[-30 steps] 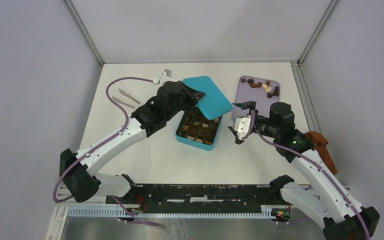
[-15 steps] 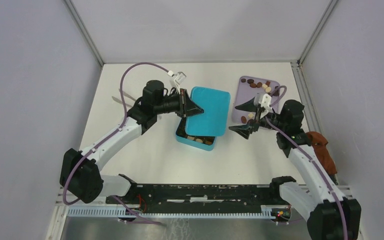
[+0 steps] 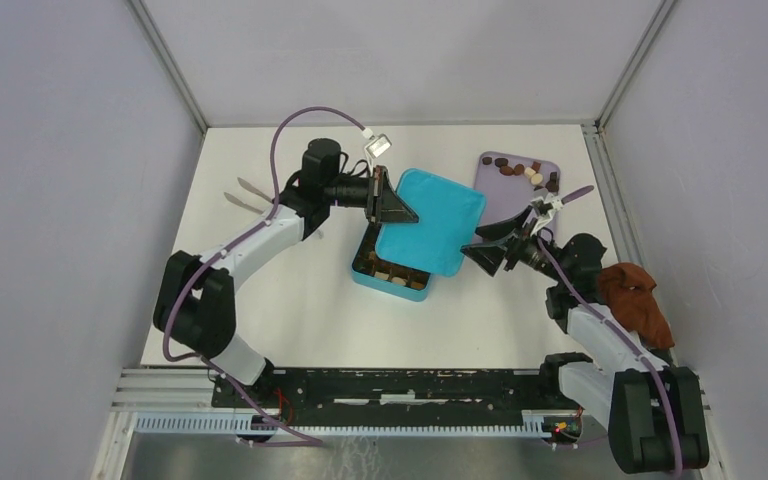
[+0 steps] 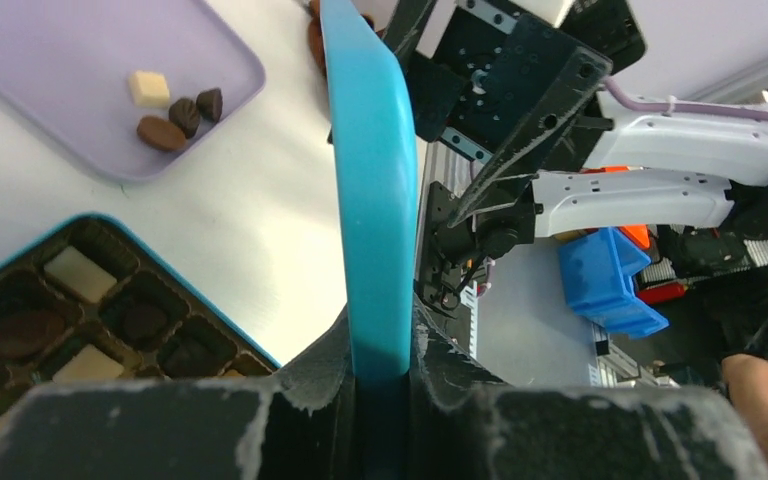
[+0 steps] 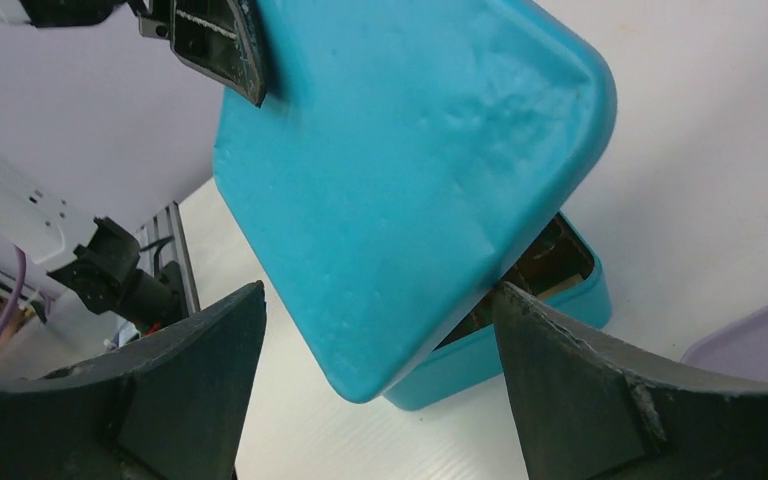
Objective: Pack the chocolate
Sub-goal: Pick up the box lid from the center of the board.
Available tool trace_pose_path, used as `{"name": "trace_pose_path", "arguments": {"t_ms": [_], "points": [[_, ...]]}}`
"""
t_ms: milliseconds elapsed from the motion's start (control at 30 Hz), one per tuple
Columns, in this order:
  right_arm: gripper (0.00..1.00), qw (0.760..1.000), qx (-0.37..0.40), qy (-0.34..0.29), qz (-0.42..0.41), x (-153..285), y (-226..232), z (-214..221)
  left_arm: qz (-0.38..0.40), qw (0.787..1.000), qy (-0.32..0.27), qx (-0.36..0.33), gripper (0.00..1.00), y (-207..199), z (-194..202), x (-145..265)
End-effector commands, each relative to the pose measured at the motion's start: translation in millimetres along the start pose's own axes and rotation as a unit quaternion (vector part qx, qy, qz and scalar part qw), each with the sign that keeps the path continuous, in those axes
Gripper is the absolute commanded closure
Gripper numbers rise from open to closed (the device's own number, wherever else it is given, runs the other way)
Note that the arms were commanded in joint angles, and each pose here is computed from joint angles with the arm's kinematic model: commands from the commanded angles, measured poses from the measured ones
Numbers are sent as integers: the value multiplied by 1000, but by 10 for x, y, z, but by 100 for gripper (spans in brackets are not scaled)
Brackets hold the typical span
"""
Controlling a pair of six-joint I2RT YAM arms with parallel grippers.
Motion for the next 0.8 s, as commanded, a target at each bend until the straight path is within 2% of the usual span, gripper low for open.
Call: {"name": "trace_pose_path", "arguments": {"t_ms": [0,133,267,367,533,633,733,767], "points": [[12,998,-28,-59,-16,-37,81,-157,74,995,-19,-68,98,-220,-302,-19],[13,998,-38,-52,-22,-57,70,-148,91,994,-22,-62,98,-239,-331,-37],[13,997,-20,-73,-33,-29,169,-248,93,994,-20,-54,98,-216,-329,-51],[21,995,-28,-86,-52,-26,247,-308,112,993,-20,-42,98,-236,-314,-91],[46,993,-42,-86,-76,-34,310,-341,140,989,-26,-32,93,-296,-310,-189],[64,990,-35,-91,-98,-21,392,-392,146,988,-27,-30,90,-314,-310,-226],[88,989,-26,-90,-114,-11,454,-449,143,989,-29,-24,87,-293,-310,-239],[93,989,-24,-89,-116,-6,465,-458,137,990,-33,-19,86,-280,-316,-242]]}}
Point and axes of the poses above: each gripper's point midway between its finger pads, its own x axis back along the fingers, its own y axis along the line the jaws close on, z = x × y, the point moved 7 cm from there along x, back along the fingers, and after that the axes turned 4 degrees about x, right-handed, at the moved point
